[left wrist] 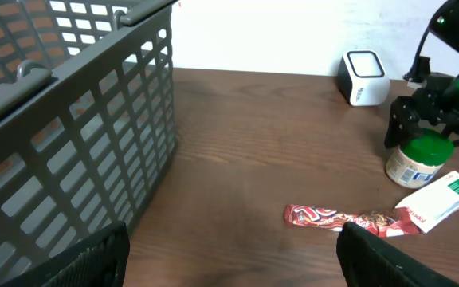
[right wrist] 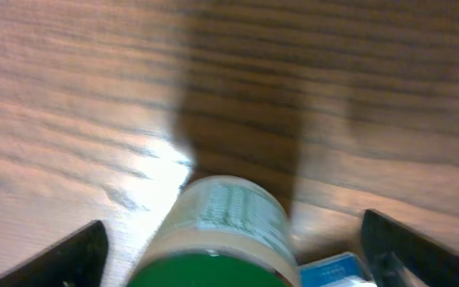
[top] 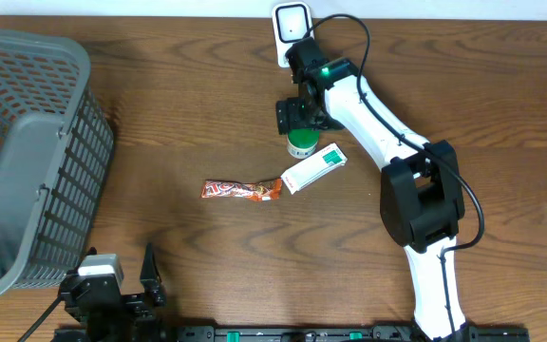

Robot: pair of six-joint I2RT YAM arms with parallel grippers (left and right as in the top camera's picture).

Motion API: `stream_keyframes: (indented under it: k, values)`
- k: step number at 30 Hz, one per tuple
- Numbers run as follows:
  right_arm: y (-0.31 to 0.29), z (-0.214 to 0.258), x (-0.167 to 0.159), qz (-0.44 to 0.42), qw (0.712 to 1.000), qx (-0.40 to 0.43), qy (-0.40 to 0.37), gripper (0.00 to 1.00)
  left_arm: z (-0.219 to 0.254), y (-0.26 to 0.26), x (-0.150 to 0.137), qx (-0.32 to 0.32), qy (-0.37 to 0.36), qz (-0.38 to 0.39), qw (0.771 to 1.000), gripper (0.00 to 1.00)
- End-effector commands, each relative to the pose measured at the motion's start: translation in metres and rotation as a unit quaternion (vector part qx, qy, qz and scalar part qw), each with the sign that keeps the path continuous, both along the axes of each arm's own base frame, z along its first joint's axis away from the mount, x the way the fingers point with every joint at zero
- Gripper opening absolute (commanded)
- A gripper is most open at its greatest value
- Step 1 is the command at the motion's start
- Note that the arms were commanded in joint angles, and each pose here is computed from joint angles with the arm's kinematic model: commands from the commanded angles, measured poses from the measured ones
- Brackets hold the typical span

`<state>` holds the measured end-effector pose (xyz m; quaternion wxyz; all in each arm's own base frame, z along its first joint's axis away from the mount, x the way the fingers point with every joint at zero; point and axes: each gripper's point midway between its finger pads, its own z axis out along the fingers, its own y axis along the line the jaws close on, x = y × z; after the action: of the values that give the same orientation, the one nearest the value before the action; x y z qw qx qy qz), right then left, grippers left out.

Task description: Scan the item barcode

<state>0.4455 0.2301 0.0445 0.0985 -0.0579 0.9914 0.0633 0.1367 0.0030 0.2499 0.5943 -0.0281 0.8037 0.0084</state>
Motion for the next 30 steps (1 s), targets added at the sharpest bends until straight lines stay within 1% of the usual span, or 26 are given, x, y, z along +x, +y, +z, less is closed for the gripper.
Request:
stream_keyframes:
  k: [1, 2, 5, 7, 12, 17, 22, 24, 25, 26, 30]
  values:
    - [0.006, 0.016, 0.003, 0.030, 0.999, -0.011, -0.014, 0.99, 0.002, -0.002, -0.001, 0.000, -0.006, -0.005, 1.000, 0.84]
    - [0.008, 0.018, 0.001, 0.014, 1.000, -0.008, -0.010, 0.99, 0.002, -0.002, -0.001, 0.000, -0.006, -0.005, 1.000, 0.84]
    - [0.013, 0.023, -0.010, -0.070, 0.997, 0.009, 0.021, 0.99, 0.002, -0.002, -0.001, 0.000, -0.006, -0.005, 1.000, 0.84]
    - [0.012, 0.022, -0.019, -0.134, 0.990, 0.011, 0.044, 0.99, 0.002, -0.002, -0.001, 0.000, -0.006, -0.005, 1.000, 0.84]
    - [0.010, 0.018, -0.023, -0.235, 0.970, 0.020, 0.064, 0.99, 0.002, -0.002, -0.001, 0.000, -0.006, -0.005, 1.000, 0.84]
    - [0.009, 0.010, -0.023, -0.282, 0.956, 0.022, 0.074, 0.98, 0.002, -0.002, -0.001, 0.000, -0.006, -0.005, 1.000, 0.84]
    - [0.009, -0.008, -0.025, -0.307, 0.948, 0.013, 0.089, 0.96, 0.002, -0.002, -0.001, 0.000, -0.006, -0.005, 1.000, 0.84]
    - [0.009, -0.017, -0.025, -0.312, 0.945, 0.009, 0.094, 0.93, 0.002, -0.002, -0.001, 0.000, -0.006, -0.005, 1.000, 0.84]
    - [0.009, -0.017, -0.025, -0.312, 0.945, 0.009, 0.094, 0.90, 0.002, -0.002, -0.001, 0.000, -0.006, -0.005, 1.000, 0.84]
    - [0.009, -0.020, -0.025, -0.312, 0.945, 0.007, 0.095, 0.84, 0.002, -0.002, -0.001, 0.000, -0.006, -0.005, 1.000, 0.84]
    - [0.009, -0.020, -0.022, -0.313, 0.945, 0.010, 0.091, 0.69, 0.002, -0.002, -0.001, 0.000, -0.006, -0.005, 1.000, 0.84]
